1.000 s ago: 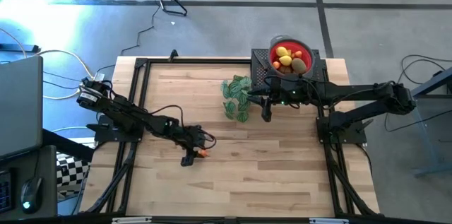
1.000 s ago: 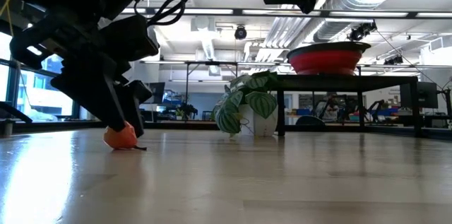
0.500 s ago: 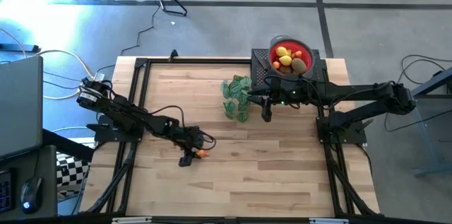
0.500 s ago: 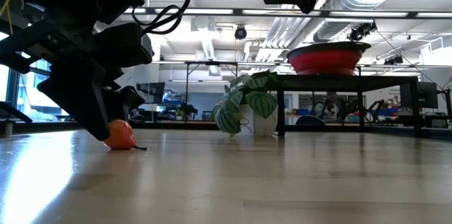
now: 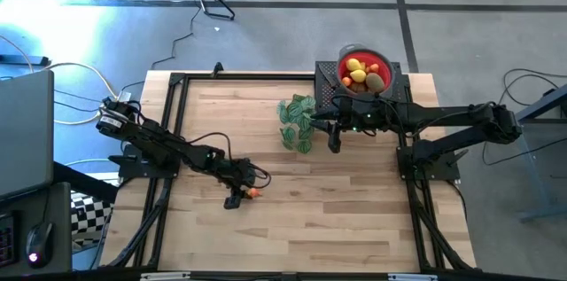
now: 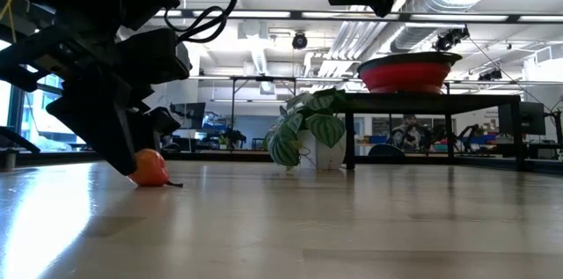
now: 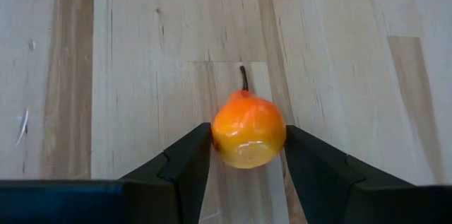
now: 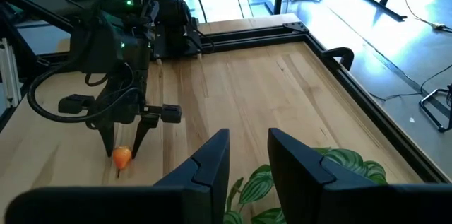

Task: Pick & Place Fruit
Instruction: Put the orange pear into the red colander

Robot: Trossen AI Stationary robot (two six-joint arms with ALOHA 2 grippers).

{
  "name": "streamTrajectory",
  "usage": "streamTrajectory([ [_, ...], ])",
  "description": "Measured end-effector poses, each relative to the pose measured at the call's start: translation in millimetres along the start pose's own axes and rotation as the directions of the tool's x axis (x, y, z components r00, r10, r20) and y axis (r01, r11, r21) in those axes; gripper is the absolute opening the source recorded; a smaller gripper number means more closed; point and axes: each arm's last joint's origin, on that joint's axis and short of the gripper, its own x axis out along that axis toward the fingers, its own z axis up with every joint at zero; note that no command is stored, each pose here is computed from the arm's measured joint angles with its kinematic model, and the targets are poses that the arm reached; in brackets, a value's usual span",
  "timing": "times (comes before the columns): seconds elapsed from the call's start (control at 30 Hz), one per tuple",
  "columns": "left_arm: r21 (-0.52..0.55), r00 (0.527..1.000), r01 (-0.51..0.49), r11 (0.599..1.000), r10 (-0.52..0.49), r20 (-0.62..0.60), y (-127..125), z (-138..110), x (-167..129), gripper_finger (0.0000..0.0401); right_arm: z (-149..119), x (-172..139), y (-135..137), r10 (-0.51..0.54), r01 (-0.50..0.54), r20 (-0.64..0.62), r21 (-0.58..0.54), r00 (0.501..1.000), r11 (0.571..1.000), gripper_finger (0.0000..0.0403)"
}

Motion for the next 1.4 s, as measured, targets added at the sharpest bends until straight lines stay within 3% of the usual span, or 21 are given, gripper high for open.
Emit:
streamTrajectory([
  [0.37, 0.000, 1.000, 0.000, 1.000, 0.000, 0.000, 0.0, 0.0, 0.0, 0.0172, 0.0, 0.0, 0.0, 0.000, 0.000, 0.000, 0.000, 1.000, 1.000, 0.0091],
  [0.63, 0.000, 1.000, 0.001, 1.000, -0.001, 0.004, 0.0, 0.4, 0.1, 0.0132, 0.0, 0.0, 0.0, 0.000, 0.000, 0.000, 0.000, 1.000, 1.000, 0.0091],
  [0.97, -0.013, 0.997, 0.030, 0.999, -0.029, 0.076, 2.6, 8.6, -0.8, 0.0137, 1.7, -3.9, 2.3, 0.010, -0.010, 0.011, -0.004, 1.000, 1.000, 0.0091],
  [1.2, -0.101, 0.979, 0.122, 0.987, -0.103, 0.176, 23.1, 31.2, -11.9, 0.0137, 11.3, -28.2, 16.2, 0.189, -0.183, 0.074, -0.077, 0.979, 0.980, 0.0091],
  [1.4, -0.125, 0.939, 0.243, 0.962, -0.201, 0.280, 39.5, 71.5, -29.1, 0.0137, 10.5, -49.5, 30.8, 0.344, -0.323, 0.049, -0.244, 0.938, 0.914, 0.0091],
])
